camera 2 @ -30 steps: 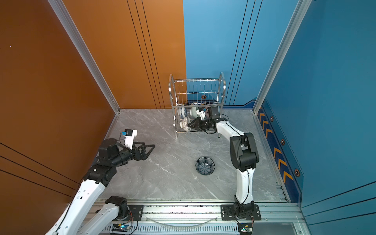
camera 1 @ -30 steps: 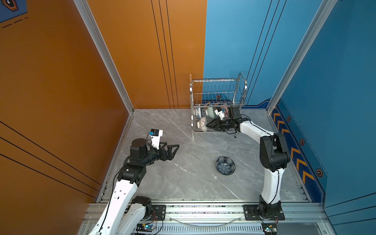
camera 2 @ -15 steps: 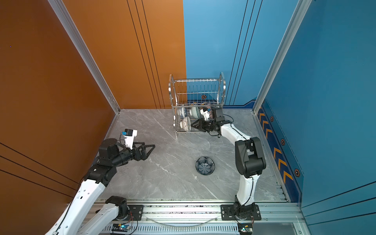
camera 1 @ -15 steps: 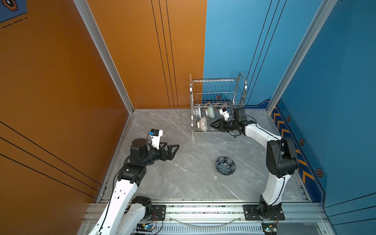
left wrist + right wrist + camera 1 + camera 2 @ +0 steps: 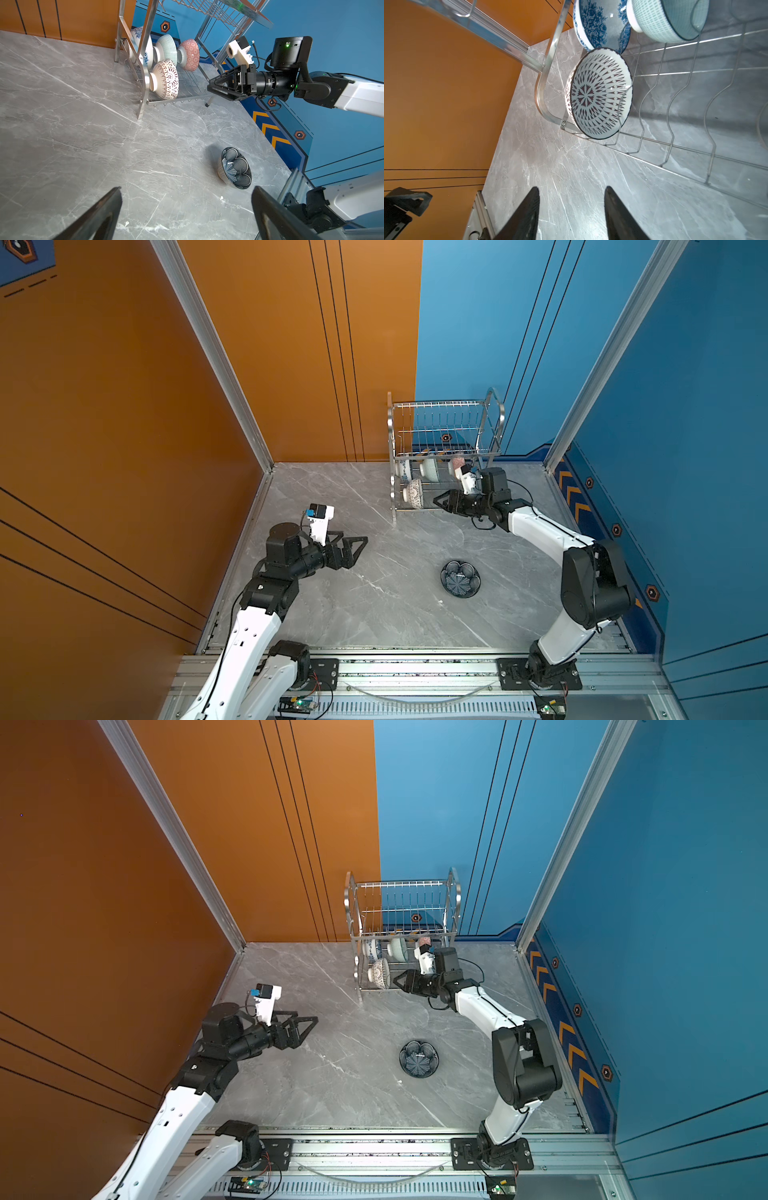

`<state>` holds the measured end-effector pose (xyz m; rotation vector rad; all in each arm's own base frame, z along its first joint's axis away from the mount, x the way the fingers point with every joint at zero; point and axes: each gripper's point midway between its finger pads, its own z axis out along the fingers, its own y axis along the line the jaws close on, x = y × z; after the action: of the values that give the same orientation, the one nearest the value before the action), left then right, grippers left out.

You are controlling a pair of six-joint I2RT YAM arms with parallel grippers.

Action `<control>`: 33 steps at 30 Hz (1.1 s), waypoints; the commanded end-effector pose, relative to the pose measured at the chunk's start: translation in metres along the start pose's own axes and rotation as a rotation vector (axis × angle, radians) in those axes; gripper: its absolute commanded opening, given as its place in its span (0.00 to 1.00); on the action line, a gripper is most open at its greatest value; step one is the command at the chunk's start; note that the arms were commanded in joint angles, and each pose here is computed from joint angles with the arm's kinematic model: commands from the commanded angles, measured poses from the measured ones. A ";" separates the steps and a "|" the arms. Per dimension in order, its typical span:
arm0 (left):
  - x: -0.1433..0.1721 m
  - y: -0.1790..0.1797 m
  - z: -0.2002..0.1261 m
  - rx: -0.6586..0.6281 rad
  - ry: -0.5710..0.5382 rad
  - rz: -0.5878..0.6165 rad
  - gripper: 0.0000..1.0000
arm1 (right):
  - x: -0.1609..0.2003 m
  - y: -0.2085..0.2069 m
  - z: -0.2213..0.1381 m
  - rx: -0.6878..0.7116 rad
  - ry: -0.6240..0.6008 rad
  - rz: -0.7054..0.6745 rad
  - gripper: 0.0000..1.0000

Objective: Load bowls into a dish rack
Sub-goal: Pick up the bowl from the center of the table.

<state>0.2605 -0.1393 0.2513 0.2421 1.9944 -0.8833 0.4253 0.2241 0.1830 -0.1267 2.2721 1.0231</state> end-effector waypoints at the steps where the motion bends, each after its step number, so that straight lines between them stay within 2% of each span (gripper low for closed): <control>1: 0.002 -0.013 0.001 0.069 0.006 0.009 0.98 | -0.006 0.009 -0.017 0.086 -0.091 -0.145 1.00; 8: 0.014 -0.029 0.007 0.090 0.037 0.061 0.98 | -0.006 0.015 -0.067 0.244 -0.262 -0.333 1.00; 13: 0.038 -0.041 0.019 -0.012 0.122 0.192 0.98 | 0.001 0.012 -0.101 0.268 -0.350 -0.407 1.00; 19: 0.067 -0.063 0.043 -0.078 0.215 0.284 0.99 | 0.015 0.003 -0.127 0.209 -0.441 -0.421 1.00; 21: 0.070 -0.071 0.049 -0.092 0.227 0.306 0.98 | 0.017 -0.007 -0.138 0.216 -0.509 -0.365 1.00; 25: 0.078 -0.075 0.064 -0.095 0.278 0.256 0.93 | 0.016 -0.027 -0.156 0.234 -0.610 -0.238 1.00; 29: 0.096 -0.079 0.083 -0.097 0.361 0.183 0.87 | 0.025 -0.038 -0.155 0.267 -0.510 -0.161 1.00; 30: 0.101 -0.081 0.088 -0.098 0.386 0.160 0.81 | 0.029 -0.040 -0.153 0.286 -0.476 -0.157 1.00; 33: 0.115 -0.088 0.102 -0.083 0.453 0.109 0.74 | 0.044 -0.059 -0.154 0.454 -0.417 -0.153 1.00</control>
<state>0.2255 -0.2775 0.1713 0.5755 2.3329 -0.6620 0.3388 0.0932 0.2095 0.0372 1.9098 0.5127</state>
